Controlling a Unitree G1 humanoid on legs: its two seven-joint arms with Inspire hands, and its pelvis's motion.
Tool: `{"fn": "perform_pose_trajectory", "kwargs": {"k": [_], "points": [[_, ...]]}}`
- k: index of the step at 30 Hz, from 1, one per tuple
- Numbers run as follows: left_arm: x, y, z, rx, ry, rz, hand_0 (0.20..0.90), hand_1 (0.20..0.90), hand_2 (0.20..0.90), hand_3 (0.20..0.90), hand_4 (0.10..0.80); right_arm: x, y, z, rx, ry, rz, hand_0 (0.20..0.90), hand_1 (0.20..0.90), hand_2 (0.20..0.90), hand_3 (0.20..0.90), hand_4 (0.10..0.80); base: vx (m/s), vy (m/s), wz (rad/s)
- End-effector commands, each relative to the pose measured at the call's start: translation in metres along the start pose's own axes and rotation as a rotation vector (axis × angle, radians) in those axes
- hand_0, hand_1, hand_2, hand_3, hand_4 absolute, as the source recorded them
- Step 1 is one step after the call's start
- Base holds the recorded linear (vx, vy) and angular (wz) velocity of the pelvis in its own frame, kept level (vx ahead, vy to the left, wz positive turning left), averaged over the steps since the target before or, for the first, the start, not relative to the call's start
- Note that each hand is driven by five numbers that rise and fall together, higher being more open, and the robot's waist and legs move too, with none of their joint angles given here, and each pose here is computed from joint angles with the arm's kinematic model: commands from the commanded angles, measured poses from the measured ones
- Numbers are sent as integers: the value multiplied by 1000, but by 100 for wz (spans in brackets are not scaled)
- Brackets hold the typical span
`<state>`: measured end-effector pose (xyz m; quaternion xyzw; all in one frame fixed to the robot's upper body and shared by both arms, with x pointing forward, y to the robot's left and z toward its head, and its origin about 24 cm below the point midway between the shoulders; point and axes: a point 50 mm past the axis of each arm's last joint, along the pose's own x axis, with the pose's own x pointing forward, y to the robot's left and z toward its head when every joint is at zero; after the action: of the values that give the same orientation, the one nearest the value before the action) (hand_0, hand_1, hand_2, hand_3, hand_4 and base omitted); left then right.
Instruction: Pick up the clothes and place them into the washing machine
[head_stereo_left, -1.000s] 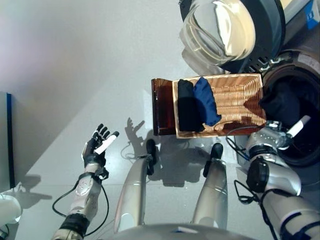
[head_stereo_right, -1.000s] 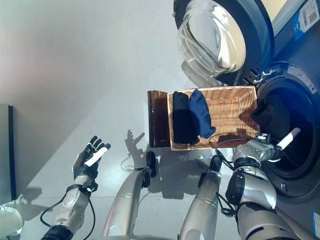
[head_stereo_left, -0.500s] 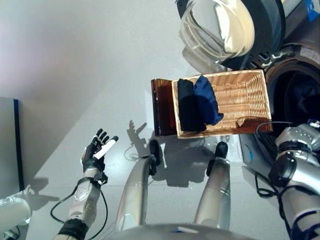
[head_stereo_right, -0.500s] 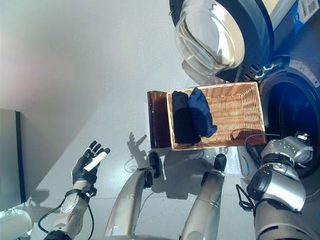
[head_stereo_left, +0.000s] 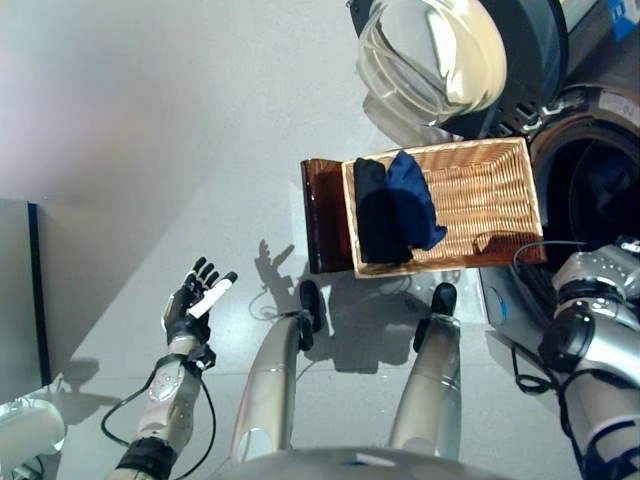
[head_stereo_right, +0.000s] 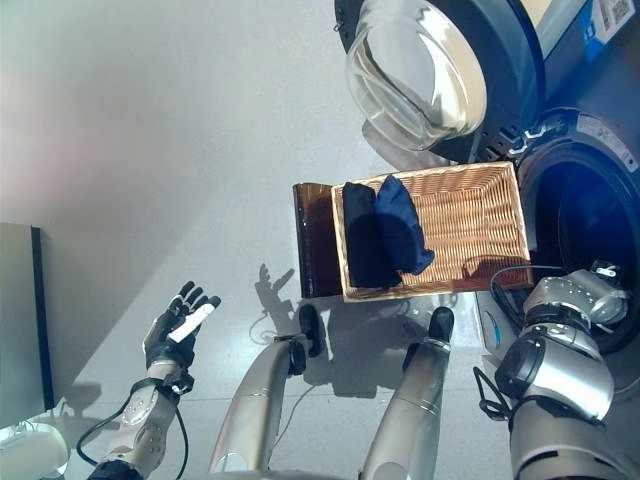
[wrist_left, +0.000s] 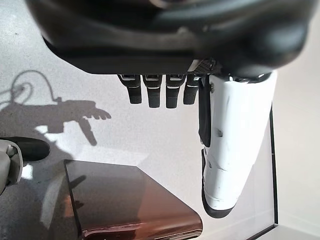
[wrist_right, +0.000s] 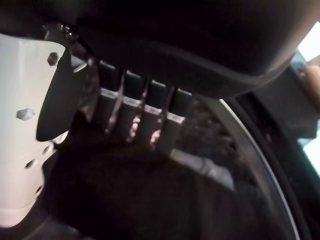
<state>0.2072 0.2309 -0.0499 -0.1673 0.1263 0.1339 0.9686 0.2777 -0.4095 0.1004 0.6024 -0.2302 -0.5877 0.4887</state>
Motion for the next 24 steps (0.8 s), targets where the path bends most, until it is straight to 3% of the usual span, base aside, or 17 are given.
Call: {"fn": "perform_pose_trajectory", "kwargs": {"k": [1, 6, 11, 21, 23, 24], "points": [[-3, 27, 20, 37, -85, 73, 900, 900, 900, 900, 800, 2, 44, 41, -42, -206, 236, 900, 900, 900, 900, 800, 0, 0, 0], [-3, 27, 19, 38, -82, 63, 900, 900, 900, 900, 800, 4, 39, 35, -150, -174, 249, 900, 900, 900, 900, 800, 0, 0, 0], [-1, 27, 22, 66, -83, 45, 900, 900, 900, 900, 800, 1, 28, 4, -720, -118, 387, 900, 900, 900, 900, 800, -14, -5, 0], [-1, 29, 29, 90, -125, 37, 900, 900, 900, 900, 800, -17, -27, -46, -1212, -23, 559, 900, 900, 900, 900, 800, -18, -2, -1], [0, 29, 30, 93, -131, 39, 900, 900, 900, 900, 800, -29, -37, -63, -1323, 11, 654, 900, 900, 900, 900, 800, -20, 5, 0], [0, 31, 30, 94, -133, 52, 900, 900, 900, 900, 800, -44, -49, -82, -1463, 44, 796, 900, 900, 900, 900, 800, 0, 0, 0]]}}
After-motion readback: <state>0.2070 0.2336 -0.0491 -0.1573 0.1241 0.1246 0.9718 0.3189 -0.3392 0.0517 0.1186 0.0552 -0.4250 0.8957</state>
